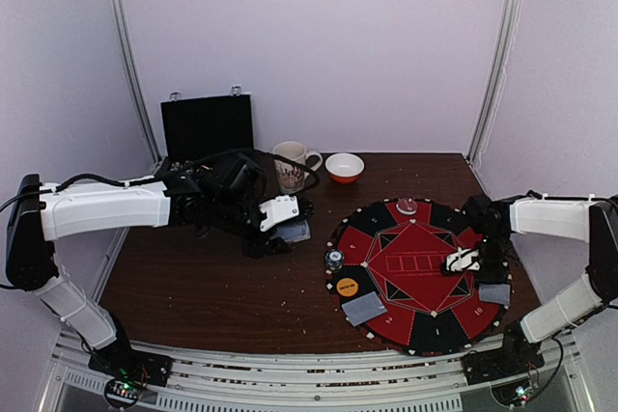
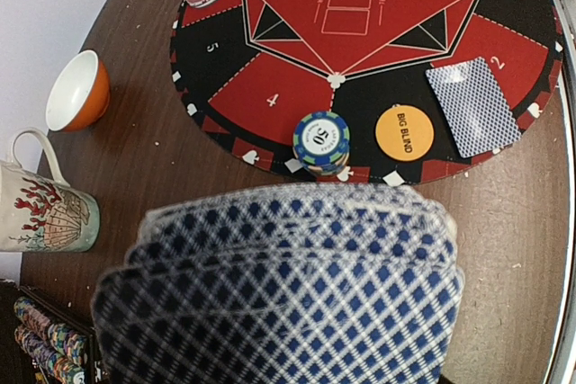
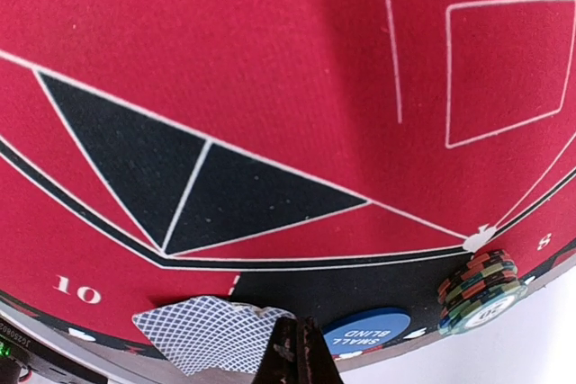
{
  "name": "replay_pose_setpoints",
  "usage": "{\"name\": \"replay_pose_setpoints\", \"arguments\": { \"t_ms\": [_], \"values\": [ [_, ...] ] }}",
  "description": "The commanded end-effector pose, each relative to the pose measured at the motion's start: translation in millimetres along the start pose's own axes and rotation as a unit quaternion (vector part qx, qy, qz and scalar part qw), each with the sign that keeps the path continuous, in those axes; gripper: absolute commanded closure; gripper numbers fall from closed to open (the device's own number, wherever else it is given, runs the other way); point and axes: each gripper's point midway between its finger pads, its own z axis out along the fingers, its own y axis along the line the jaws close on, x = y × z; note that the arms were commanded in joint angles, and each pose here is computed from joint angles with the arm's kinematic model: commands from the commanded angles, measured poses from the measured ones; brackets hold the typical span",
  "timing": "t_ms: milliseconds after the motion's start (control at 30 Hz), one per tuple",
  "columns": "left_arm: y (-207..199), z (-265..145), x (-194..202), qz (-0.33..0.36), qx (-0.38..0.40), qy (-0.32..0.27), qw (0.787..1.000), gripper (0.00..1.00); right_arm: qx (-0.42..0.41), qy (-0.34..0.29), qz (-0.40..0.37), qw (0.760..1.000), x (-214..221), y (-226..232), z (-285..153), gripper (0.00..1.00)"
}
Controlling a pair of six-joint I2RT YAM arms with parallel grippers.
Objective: Distribute texas hold em gaming equipment
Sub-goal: Adjust the poker card in the small blind area.
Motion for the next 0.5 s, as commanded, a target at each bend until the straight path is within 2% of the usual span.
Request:
{"name": "replay_pose_setpoints", "arguments": {
  "t_ms": [0, 33, 67, 167, 200, 267, 300, 367, 467],
  "values": [
    [2.8, -2.5, -4.3, -0.001, -0.006, -0.011, 1.0, 0.46, -0.004, -0.01, 0.029, 1.0, -0.5, 2.2, -2.7, 1.0],
    [3.3, -3.3, -4.9, 0.001, -0.007, -0.012, 1.0, 0.46, 0.002, -0.008, 0.035, 0.999, -0.3, -0.8, -2.9, 1.0],
    [3.6, -3.3, -4.7, 0.0, -0.008, -0.011, 1.0, 0.46, 0.013, -0.006, 0.043, 0.999, 0.4, -5.3, -3.4, 0.93],
    [4.7, -4.9, -5.3, 0.001, -0.011, -0.012, 1.0, 0.46, 0.066, -0.019, 0.09, 0.994, -3.5, -31.7, -15.0, 0.57],
    [4.8, -5.6, -5.2, 0.002, -0.012, -0.012, 1.0, 0.46, 0.087, -0.037, 0.115, 0.989, -8.1, -45.1, -25.3, 0.47],
    [5.5, -6.0, -4.9, 0.004, -0.015, -0.011, 1.0, 0.46, 0.118, -0.091, 0.168, 0.974, -22.1, -72.7, -54.6, 0.36],
    [5.5, -5.1, -4.2, 0.004, -0.015, -0.011, 1.0, 0.46, 0.125, -0.128, 0.19, 0.965, -31.8, -85.5, -74.2, 0.27],
    [5.6, -4.7, -4.7, 0.006, -0.015, -0.011, 1.0, 0.46, 0.145, -0.214, 0.27, 0.928, -51.3, -118.7, -128.0, 0.02],
    [6.8, -4.7, -3.9, 0.007, -0.019, -0.008, 1.0, 0.46, 0.131, -0.343, 0.369, 0.854, -80.0, -147.0, -205.5, 0.0]
  ]
}}
